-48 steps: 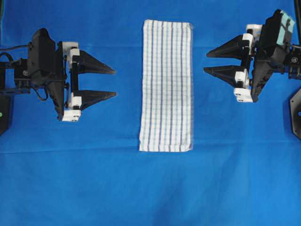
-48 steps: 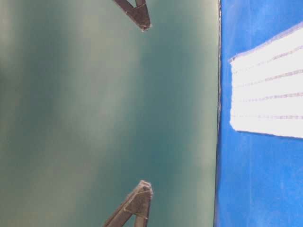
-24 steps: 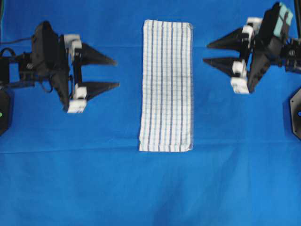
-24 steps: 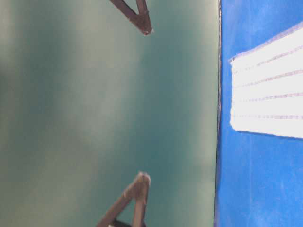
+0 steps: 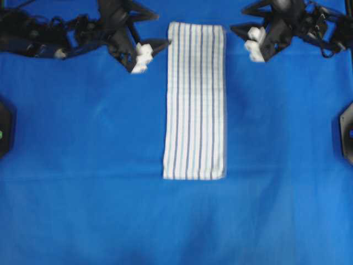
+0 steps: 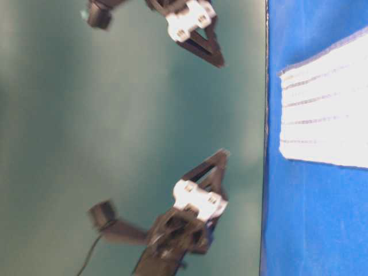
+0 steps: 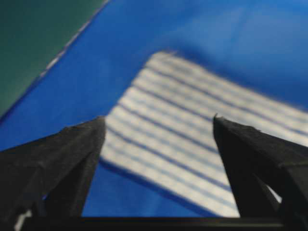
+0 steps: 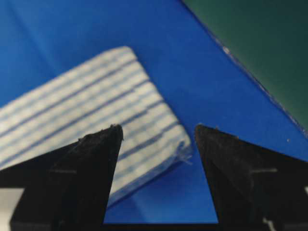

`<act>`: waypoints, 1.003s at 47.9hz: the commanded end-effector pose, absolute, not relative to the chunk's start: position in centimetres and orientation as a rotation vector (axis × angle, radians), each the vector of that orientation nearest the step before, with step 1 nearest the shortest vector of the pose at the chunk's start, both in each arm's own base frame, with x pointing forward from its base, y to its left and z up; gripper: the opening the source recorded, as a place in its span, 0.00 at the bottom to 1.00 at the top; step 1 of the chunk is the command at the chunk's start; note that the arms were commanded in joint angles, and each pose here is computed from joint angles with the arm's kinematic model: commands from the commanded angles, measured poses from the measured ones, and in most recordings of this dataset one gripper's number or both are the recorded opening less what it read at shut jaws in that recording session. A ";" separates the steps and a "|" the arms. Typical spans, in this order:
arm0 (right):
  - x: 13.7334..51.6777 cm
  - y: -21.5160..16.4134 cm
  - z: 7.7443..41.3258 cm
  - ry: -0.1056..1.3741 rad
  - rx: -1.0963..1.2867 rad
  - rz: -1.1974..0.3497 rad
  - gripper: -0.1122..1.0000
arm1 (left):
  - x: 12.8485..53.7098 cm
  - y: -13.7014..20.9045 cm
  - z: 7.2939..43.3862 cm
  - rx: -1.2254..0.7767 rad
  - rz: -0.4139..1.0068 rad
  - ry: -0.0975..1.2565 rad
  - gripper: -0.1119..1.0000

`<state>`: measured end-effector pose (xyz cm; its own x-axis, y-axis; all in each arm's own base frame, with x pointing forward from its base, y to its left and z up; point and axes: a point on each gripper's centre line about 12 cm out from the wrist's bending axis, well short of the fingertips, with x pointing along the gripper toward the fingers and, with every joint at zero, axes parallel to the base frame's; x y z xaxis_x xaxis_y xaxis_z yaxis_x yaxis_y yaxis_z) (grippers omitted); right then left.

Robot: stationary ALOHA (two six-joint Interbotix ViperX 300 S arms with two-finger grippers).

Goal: Fold the blue towel.
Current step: 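Move both grippers to the strip's top end and grasp its corners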

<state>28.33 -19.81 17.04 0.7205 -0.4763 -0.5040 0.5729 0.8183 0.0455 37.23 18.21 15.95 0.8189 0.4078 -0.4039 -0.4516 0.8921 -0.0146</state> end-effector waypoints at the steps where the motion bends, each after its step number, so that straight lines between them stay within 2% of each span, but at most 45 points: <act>1: 29.3 -21.4 16.5 0.485 0.200 -0.597 0.68 | 38.4 20.3 15.9 -0.112 0.490 0.383 0.88; 11: 30.4 -23.3 12.7 0.548 0.224 -0.611 0.68 | 40.2 23.1 12.8 -0.128 0.523 0.419 0.88; 21: 31.1 -24.1 9.8 0.604 0.246 -0.610 0.68 | 41.5 24.0 10.2 -0.138 0.524 0.453 0.88; 32: 30.8 -24.6 8.6 0.629 0.264 -0.624 0.68 | 42.3 24.8 8.8 -0.176 0.532 0.517 0.82; 36: 30.8 -24.6 8.6 0.632 0.265 -0.624 0.67 | 42.5 24.8 8.4 -0.197 0.531 0.566 0.73; 40: 30.8 -24.5 8.5 0.633 0.265 -0.623 0.62 | 42.8 24.8 8.1 -0.209 0.527 0.600 0.54; 48: 31.0 -24.1 8.5 0.639 0.264 -0.611 0.24 | 43.1 24.5 8.0 -0.195 0.516 0.605 0.18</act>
<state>30.73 -23.98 7.75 0.6242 -0.4430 -0.6435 0.6099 0.7911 0.0470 42.80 24.22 7.12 0.6925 0.3959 -0.6031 -0.5157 0.8562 -0.0301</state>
